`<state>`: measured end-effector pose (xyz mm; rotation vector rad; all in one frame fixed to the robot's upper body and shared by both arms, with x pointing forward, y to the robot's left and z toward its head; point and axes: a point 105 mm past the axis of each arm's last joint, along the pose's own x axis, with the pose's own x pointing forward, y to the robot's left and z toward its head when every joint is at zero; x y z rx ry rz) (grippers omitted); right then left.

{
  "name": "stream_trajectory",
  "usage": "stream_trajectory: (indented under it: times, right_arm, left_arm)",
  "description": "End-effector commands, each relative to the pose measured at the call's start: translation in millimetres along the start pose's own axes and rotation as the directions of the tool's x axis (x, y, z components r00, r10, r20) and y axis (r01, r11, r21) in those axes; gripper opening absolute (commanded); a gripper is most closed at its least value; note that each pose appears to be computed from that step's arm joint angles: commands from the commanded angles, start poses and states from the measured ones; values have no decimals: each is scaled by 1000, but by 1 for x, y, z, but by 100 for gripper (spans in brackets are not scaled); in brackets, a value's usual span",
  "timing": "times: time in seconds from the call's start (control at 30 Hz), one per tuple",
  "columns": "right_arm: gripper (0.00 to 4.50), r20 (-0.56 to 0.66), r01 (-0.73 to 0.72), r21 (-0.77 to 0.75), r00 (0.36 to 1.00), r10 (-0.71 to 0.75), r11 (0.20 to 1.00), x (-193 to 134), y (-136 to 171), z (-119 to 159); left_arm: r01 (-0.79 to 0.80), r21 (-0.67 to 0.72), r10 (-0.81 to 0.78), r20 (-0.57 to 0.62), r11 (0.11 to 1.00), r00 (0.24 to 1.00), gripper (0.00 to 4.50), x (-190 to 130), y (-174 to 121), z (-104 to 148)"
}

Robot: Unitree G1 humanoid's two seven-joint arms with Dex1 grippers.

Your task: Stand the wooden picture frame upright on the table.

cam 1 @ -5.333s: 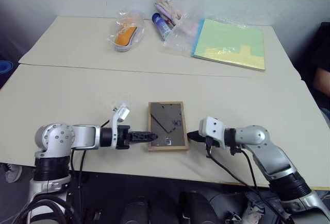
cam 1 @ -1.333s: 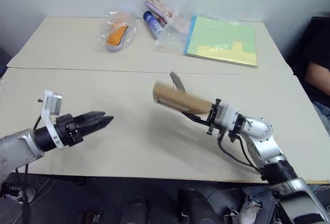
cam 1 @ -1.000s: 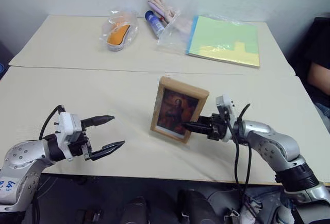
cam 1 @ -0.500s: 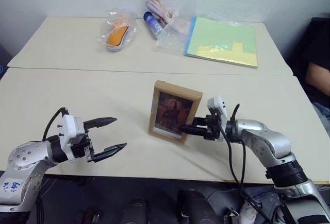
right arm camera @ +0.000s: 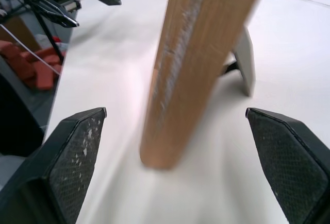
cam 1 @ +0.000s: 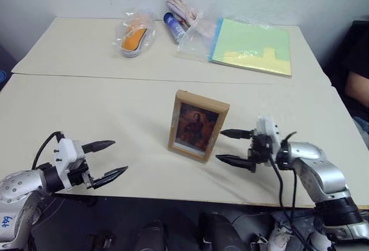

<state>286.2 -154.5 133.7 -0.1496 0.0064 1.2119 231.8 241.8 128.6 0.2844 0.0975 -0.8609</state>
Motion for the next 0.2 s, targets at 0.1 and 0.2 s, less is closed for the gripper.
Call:
stream_trajectory:
  times: [0.1,0.2]
  right_arm:
    - [447,-67,27,-310,996,-50,950,-48,-4,-1]
    - [447,-92,62,-358,991,-101,931,-60,-5,-11]
  left_arm:
    - [-82,45,85,-85,996,993,450,-19,7,-11]
    - [-101,84,106,-57,991,993,450,-21,8,-6]
